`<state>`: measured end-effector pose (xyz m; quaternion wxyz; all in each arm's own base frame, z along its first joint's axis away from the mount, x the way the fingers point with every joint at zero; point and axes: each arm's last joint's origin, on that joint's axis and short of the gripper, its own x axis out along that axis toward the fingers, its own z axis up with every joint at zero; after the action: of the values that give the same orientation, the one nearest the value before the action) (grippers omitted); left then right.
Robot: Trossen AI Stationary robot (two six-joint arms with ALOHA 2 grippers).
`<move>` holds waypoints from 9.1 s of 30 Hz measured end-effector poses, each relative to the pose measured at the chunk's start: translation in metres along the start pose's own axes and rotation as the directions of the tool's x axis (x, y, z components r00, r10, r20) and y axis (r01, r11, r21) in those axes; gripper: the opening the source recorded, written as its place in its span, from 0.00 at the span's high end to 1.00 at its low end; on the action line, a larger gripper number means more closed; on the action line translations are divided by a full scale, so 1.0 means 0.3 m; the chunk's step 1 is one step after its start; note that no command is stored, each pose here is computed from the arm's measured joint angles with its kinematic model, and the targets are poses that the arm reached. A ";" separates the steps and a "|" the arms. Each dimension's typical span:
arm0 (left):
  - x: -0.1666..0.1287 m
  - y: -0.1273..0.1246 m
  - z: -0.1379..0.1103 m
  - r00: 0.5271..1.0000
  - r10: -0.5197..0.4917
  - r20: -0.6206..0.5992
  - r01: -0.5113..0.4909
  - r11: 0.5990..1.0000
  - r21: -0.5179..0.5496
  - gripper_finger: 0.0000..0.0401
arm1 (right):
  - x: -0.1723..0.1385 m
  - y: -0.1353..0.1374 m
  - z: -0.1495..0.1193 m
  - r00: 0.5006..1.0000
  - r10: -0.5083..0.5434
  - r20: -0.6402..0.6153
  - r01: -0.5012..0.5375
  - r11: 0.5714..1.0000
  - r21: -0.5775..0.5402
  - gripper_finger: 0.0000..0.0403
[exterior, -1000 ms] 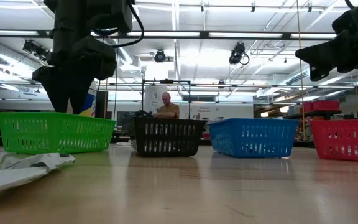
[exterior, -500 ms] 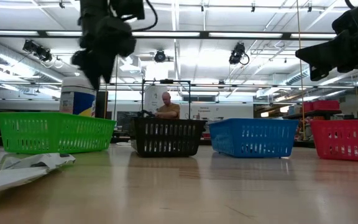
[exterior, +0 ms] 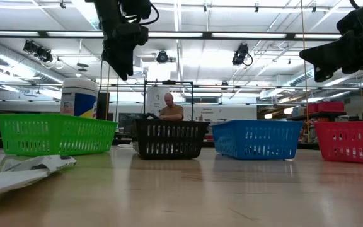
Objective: Pick & Place First Aid Supplies
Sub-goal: Put the towelette pack into the black basket
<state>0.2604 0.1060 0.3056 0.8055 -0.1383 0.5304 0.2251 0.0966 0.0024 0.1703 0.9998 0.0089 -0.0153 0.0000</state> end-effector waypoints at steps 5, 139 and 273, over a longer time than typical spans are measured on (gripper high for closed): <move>0.029 0.050 0.024 1.000 0.020 0.009 -0.019 0.997 -0.072 0.35 | 0.000 0.000 0.000 1.000 0.000 0.000 0.000 1.000 0.000 0.94; 0.485 0.062 -0.048 0.887 0.065 0.456 0.013 0.986 -0.166 0.05 | 0.000 0.000 0.000 1.000 0.000 0.000 0.000 1.000 0.000 0.94; 0.713 0.216 0.089 0.981 0.080 0.174 -0.056 0.989 -0.140 0.01 | 0.000 0.000 0.000 1.000 0.000 0.000 0.000 1.000 0.000 0.94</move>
<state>0.3204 0.2203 0.1212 0.8307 -0.1530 0.4437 0.2993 0.0966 0.0024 0.1703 0.9998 0.0089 -0.0153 0.0001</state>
